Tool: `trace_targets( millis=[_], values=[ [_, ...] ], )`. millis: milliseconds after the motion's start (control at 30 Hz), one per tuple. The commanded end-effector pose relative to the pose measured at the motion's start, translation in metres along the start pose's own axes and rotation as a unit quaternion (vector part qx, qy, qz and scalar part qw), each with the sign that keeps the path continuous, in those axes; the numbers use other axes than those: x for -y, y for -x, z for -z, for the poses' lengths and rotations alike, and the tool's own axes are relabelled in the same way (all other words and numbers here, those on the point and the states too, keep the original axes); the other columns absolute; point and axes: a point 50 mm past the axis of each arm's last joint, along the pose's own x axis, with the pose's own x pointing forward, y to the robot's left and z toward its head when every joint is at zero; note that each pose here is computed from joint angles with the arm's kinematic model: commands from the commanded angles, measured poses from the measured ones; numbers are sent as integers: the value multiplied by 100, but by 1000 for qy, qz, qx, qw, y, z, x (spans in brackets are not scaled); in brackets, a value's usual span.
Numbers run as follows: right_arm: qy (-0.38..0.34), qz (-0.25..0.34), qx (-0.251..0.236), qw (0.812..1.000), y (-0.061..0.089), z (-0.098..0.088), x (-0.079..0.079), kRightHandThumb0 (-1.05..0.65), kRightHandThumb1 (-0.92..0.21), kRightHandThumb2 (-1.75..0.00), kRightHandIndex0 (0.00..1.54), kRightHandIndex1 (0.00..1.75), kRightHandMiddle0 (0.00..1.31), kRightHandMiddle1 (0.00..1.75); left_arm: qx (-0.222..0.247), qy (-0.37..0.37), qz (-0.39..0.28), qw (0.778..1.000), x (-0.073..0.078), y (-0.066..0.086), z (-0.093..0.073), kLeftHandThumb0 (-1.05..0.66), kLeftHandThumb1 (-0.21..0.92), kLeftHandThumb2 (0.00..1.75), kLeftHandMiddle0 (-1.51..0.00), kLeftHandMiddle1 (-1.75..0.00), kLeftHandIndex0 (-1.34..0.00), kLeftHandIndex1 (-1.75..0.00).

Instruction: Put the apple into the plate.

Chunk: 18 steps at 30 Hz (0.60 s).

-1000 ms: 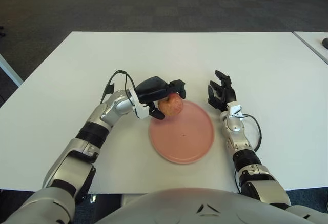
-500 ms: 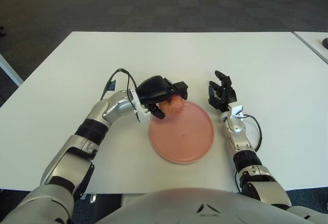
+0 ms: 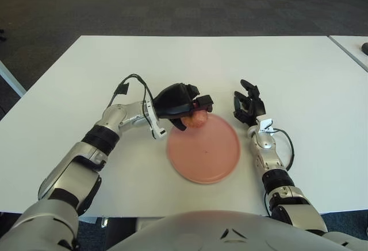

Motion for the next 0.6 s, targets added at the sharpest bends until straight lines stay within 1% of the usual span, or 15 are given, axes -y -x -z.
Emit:
trace_targets(
  millis=[0,33,67,100,167,200,267,333,367,400,467,567],
  values=[
    [7,6,-77,997,18,29,1,-44,-78,-76,19,41,0,60,17,-38,0,999,-8,-2,6,-70,86,78,-33,-133,-13,-142],
    [8,6,-76,997,19,29,1,-44,-79,-77,19,41,0,61,19,-45,3,999,-8,-2,7,-77,88,80,-27,-108,-8,-124],
    [9,7,-73,997,19,29,1,-44,-79,-77,19,40,0,61,21,-53,9,998,-9,-1,8,-81,90,82,-23,-91,-5,-112],
    [10,8,-72,997,19,28,1,-44,-79,-77,19,41,0,61,23,-58,13,998,-9,-1,8,-84,90,84,-21,-83,-4,-104],
    [11,11,-69,997,19,28,0,-43,-80,-77,20,41,0,61,24,-71,24,997,-9,-1,9,-90,91,89,-17,-57,-2,-81],
    [11,11,-69,998,19,28,0,-43,-80,-77,20,41,0,61,25,-73,27,997,-8,-1,10,-91,91,90,-16,-52,-1,-76],
    [10,14,-68,998,19,28,0,-41,-81,-78,21,40,0,62,25,-83,32,996,-8,0,10,-94,92,94,-15,-38,0,-61],
    [9,16,-67,998,20,28,0,-41,-81,-78,21,40,0,62,24,-90,34,995,-8,0,11,-96,92,97,-13,-31,0,-50],
    [8,17,-67,998,20,28,0,-40,-82,-78,21,40,0,62,24,-92,34,995,-8,0,11,-97,92,98,-12,-28,0,-42],
    [6,18,-68,998,20,28,0,-40,-82,-78,21,39,0,62,23,-93,33,995,-8,0,12,-97,92,99,-12,-26,0,-39],
    [1,19,-69,997,20,29,0,-39,-82,-79,21,39,0,63,20,-94,30,995,-9,1,12,-98,92,101,-10,-21,0,-27],
    [-5,21,-70,997,20,30,0,-38,-82,-80,21,36,0,62,16,-94,26,995,-8,2,13,-98,92,102,-8,-17,0,-16]
  ],
)
